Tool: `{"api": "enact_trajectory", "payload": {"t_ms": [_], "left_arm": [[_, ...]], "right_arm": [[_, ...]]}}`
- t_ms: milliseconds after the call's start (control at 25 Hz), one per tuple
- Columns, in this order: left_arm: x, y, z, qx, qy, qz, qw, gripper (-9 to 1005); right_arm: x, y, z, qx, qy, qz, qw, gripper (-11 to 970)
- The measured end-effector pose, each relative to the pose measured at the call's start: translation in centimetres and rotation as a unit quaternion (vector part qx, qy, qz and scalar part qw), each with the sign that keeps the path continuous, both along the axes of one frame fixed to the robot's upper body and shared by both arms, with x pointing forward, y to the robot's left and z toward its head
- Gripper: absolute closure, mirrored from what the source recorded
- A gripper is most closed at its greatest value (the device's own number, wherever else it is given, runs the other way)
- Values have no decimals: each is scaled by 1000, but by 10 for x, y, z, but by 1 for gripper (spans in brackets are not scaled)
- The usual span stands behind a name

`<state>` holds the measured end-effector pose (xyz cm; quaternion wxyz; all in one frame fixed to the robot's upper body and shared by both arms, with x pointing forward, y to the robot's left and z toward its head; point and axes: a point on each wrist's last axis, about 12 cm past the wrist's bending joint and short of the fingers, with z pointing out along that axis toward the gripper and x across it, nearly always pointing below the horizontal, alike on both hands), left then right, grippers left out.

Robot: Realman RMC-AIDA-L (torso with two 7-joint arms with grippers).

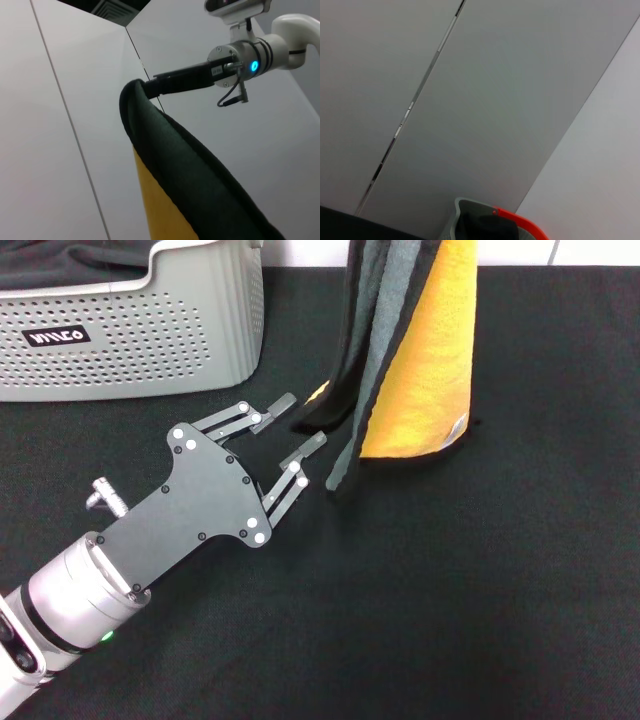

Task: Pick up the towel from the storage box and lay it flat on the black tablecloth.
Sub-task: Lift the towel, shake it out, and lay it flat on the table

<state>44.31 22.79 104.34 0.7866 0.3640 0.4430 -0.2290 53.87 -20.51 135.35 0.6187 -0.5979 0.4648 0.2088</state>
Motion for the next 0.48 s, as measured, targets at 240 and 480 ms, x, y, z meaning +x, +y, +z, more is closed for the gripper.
{"api": "enact_trajectory", "payload": {"t_ms": [240,480], "left_arm": [[1,-2,1,-1,-2,-4,1000,676],[0,-1,0,-1,0,-1,1000,682]], "right_arm": [[1,0,-1,-2,3,0,1000,957],[1,1,-1,-3,3,4,1000,957]]}}
